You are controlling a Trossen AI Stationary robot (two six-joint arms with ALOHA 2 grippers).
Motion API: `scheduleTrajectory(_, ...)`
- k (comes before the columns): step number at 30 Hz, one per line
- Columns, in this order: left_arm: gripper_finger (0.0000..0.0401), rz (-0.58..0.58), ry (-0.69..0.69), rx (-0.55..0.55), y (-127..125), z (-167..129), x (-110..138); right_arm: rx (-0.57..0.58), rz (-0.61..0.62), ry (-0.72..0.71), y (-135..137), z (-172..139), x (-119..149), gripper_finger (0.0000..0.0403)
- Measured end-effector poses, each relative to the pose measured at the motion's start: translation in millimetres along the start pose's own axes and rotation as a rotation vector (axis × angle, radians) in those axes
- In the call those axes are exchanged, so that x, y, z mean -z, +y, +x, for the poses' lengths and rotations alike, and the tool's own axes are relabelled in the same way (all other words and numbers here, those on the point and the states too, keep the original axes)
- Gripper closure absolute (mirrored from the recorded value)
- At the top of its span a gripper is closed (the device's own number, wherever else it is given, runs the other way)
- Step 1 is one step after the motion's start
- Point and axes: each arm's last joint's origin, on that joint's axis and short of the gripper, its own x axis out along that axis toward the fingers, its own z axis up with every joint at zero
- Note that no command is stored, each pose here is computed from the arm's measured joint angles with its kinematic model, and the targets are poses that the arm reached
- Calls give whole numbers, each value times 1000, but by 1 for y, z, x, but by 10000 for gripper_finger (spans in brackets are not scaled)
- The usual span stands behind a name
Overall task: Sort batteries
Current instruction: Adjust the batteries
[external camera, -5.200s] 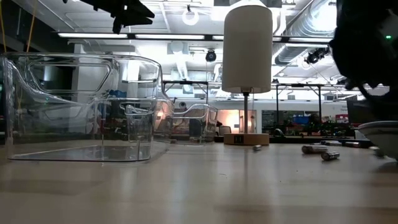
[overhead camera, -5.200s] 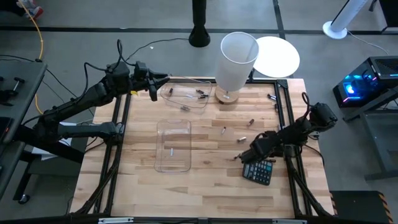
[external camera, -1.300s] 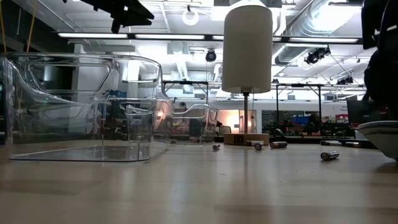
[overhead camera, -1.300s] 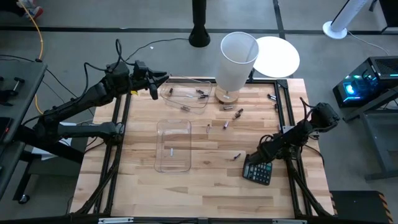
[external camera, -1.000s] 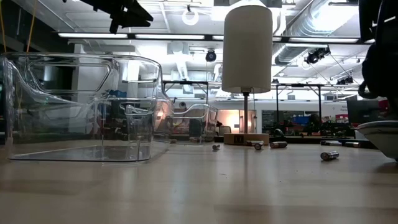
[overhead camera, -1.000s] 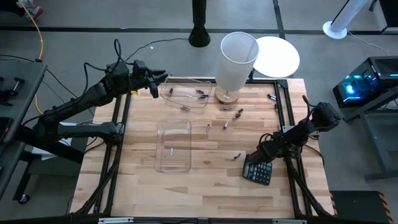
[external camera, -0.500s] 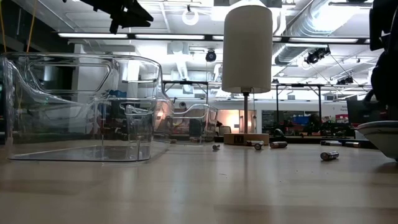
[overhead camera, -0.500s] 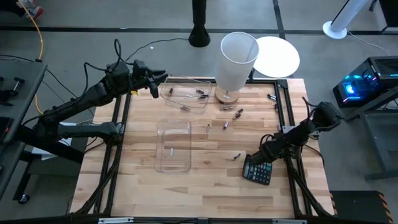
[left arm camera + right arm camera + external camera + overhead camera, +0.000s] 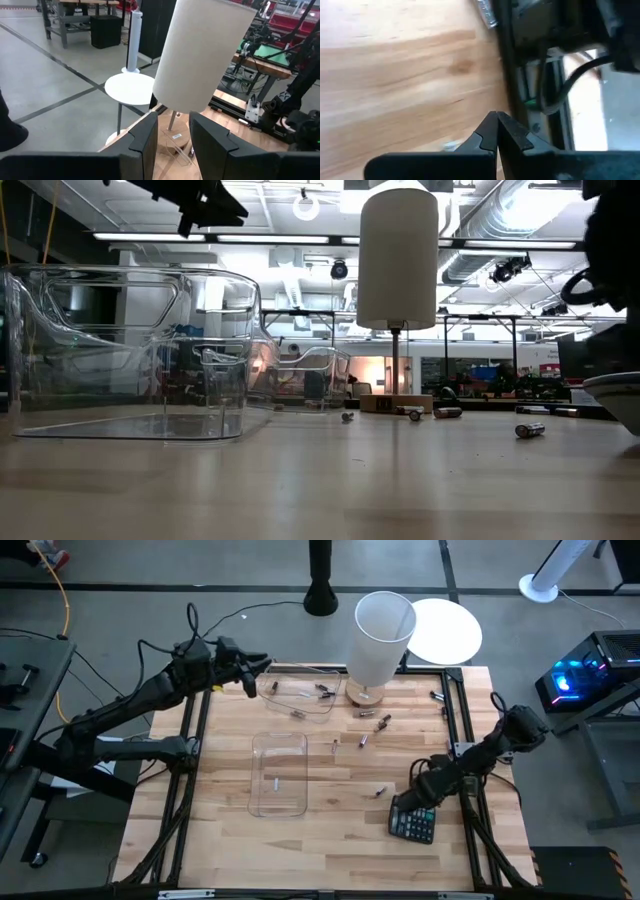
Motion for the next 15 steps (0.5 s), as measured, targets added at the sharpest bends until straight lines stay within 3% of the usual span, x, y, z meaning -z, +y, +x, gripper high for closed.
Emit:
scheduleTrajectory(4, 295, -1, 16, 2, 0, 5, 2, 9, -19, 22, -4, -1, 7, 403)
scheduleTrajectory(8, 295, 0, 19, 6, 0, 5, 3, -17, 40, 23, -6, -4, 6, 403)
scheduleTrajectory(15, 295, 2, -39, 13, -1, 5, -3, -126, 70, -3, 15, 0, -39, 403)
